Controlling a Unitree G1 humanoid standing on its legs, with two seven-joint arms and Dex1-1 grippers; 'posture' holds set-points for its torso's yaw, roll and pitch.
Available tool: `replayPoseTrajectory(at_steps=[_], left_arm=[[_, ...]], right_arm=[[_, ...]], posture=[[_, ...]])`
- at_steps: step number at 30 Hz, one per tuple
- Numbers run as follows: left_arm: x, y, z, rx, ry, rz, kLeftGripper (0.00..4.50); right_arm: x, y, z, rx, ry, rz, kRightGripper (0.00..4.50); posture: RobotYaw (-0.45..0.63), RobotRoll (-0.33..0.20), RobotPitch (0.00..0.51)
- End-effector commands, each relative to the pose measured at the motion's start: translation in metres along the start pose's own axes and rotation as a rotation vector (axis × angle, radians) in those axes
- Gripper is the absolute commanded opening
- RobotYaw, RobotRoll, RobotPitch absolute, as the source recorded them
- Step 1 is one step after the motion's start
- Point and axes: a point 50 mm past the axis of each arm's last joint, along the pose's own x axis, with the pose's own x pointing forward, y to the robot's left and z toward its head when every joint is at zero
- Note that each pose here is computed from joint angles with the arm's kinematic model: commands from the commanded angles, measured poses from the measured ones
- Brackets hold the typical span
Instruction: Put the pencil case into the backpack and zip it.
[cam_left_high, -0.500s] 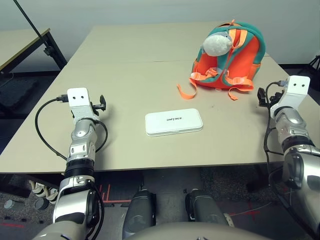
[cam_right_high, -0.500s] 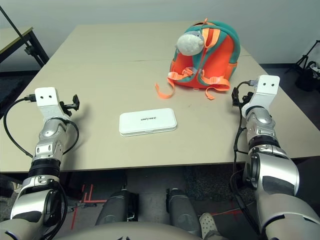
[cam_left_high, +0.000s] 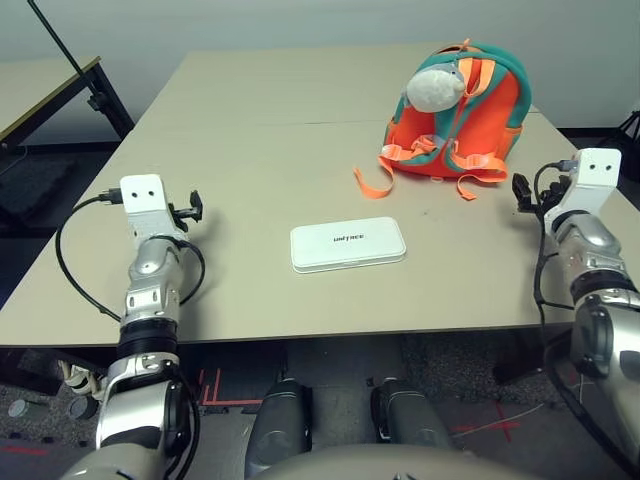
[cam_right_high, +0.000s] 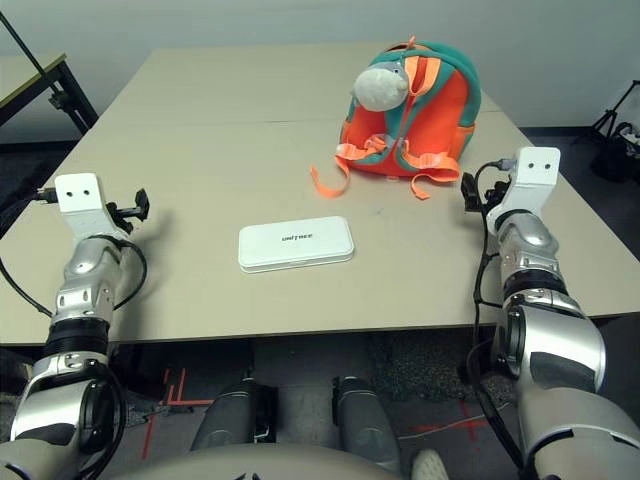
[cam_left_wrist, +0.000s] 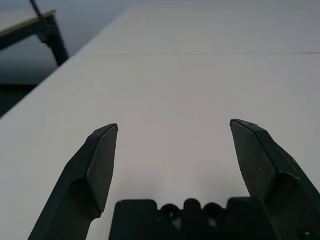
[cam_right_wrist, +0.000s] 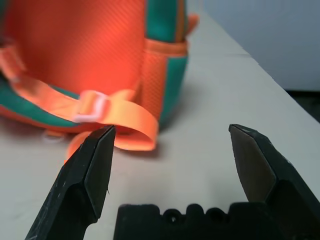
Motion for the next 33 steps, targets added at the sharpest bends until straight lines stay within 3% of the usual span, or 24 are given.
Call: replayPoseTrajectory(at_steps=[1,4,10,17,23,27,33], left_arm=[[0.003,-0.005,0.013,-0.024,0.016,-0.146,4.50],[0.005,-0.001,0.017,-0.023,0.109,-0.222,4.50],[-0.001,-0.020,0.035,-0.270,0.325,-0.507,4.50],[-0.014,-0.042,0.039,-0.436,0.567,-0.764,4.50],[-0.018,-0.055,0.040,-0.614,0.639,-0.964,4.50],[-0.013,-0.054,0.017,-0.630,0.792,-0.854,4.50],[-0.012,-0.055,0.003,-0.716,0.881,-0.843,4.50]], right_arm=[[-0.003,0.005,0.007,-0.077,0.005,0.157,3.53],[-0.011,0.020,0.013,-0.176,0.045,0.372,2.37],[-0.027,0.060,0.013,-0.359,0.169,0.670,0.03],[-0.023,0.097,0.016,-0.421,0.171,0.796,0.01],[-0.016,0.106,0.018,-0.454,0.156,0.812,0.01],[-0.013,0.107,0.018,-0.466,0.152,0.814,0.01],[-0.010,0.108,0.018,-0.473,0.144,0.815,0.01]], posture=[[-0.05,0.000,0.003],[-0.07,0.000,0.017],[-0.07,0.000,0.025],[-0.09,0.000,0.013],[-0.08,0.000,0.009],[-0.08,0.000,0.007],[-0.10,0.000,0.005]])
